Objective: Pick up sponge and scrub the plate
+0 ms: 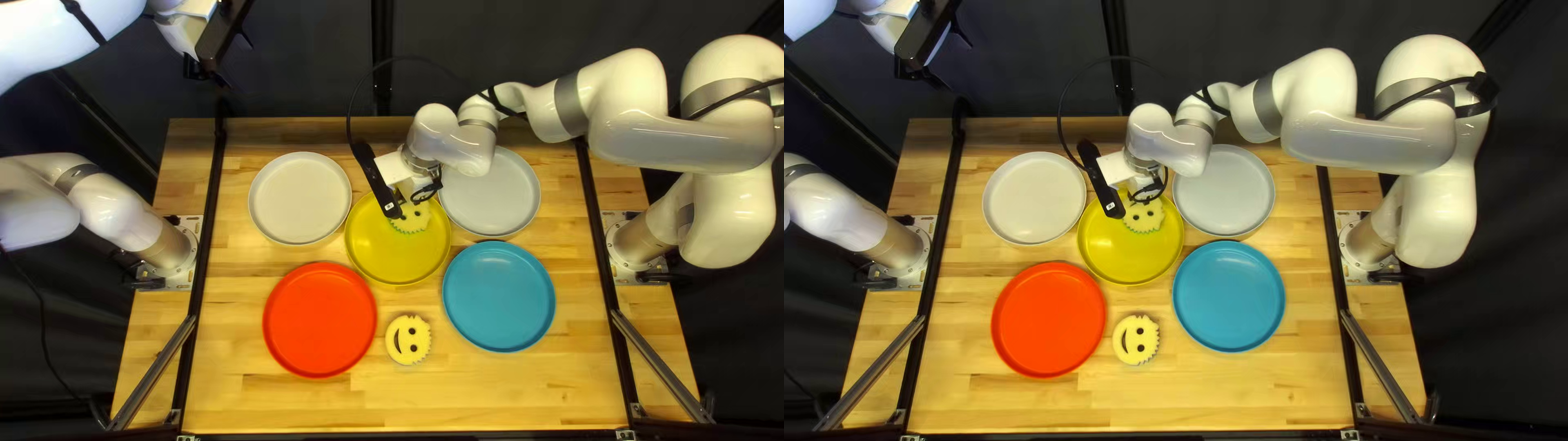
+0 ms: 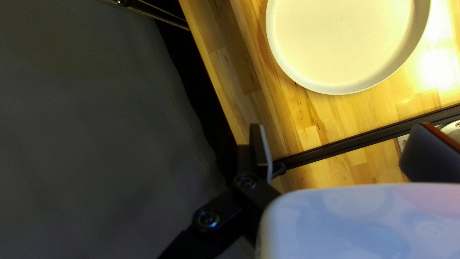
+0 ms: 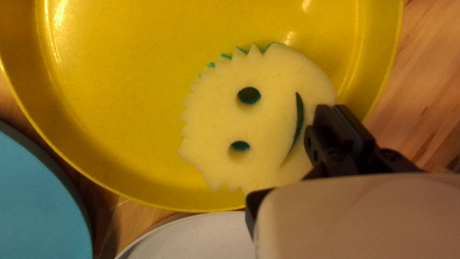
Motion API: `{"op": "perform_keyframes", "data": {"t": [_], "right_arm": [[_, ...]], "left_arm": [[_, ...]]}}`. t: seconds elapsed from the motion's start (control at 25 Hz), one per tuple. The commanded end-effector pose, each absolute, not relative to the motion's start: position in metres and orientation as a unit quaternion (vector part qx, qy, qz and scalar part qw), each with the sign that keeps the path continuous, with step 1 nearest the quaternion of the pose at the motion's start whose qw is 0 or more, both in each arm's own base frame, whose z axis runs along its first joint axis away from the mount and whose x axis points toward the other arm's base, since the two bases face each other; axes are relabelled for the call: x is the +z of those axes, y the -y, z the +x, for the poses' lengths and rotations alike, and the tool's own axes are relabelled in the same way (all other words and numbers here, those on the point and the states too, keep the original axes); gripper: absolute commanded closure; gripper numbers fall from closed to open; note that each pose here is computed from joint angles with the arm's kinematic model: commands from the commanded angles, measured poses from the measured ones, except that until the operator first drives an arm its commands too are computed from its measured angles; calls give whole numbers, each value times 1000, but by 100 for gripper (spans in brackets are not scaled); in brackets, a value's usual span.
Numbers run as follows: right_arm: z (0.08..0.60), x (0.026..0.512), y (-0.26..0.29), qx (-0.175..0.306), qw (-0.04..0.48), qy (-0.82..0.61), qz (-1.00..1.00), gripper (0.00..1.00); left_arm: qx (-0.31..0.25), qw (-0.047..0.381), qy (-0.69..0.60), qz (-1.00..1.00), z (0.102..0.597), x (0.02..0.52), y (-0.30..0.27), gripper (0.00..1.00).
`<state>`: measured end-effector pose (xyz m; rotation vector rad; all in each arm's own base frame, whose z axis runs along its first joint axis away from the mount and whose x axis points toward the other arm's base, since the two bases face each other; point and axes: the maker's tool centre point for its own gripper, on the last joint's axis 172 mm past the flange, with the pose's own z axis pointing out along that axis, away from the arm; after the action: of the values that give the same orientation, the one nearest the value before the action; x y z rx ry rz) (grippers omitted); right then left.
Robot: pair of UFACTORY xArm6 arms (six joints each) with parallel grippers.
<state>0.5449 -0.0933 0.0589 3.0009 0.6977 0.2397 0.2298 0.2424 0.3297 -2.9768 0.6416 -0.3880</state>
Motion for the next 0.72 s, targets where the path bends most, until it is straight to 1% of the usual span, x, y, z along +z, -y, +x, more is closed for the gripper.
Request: {"op": "perform_keyframes", "data": {"t": [0.04,0.08,0.16,0.32,0.44,0.64,0.72], "right_arm": [[544,62,64,77,23,-226,971,100],[543,66,52,75,18,-222,972,100],[542,73,45,73,11,-217,973,100],[542,82,60,69,1,-205,976,100],[541,85,94,70,-6,-191,979,100],[540,97,178,76,-12,-156,985,100],[540,103,195,79,-10,-145,986,100]], "left_arm": [[-126,36,-209,-969,230,330,-242,0],[-126,36,-209,-969,230,330,-242,0],[-126,36,-209,-969,230,330,-242,0],[-126,36,-209,-969,230,330,-242,0],[-126,36,-209,-969,230,330,-242,0],[-126,36,-209,-969,230,330,-242,0],[-126,36,-209,-969,230,330,-242,0]]}}
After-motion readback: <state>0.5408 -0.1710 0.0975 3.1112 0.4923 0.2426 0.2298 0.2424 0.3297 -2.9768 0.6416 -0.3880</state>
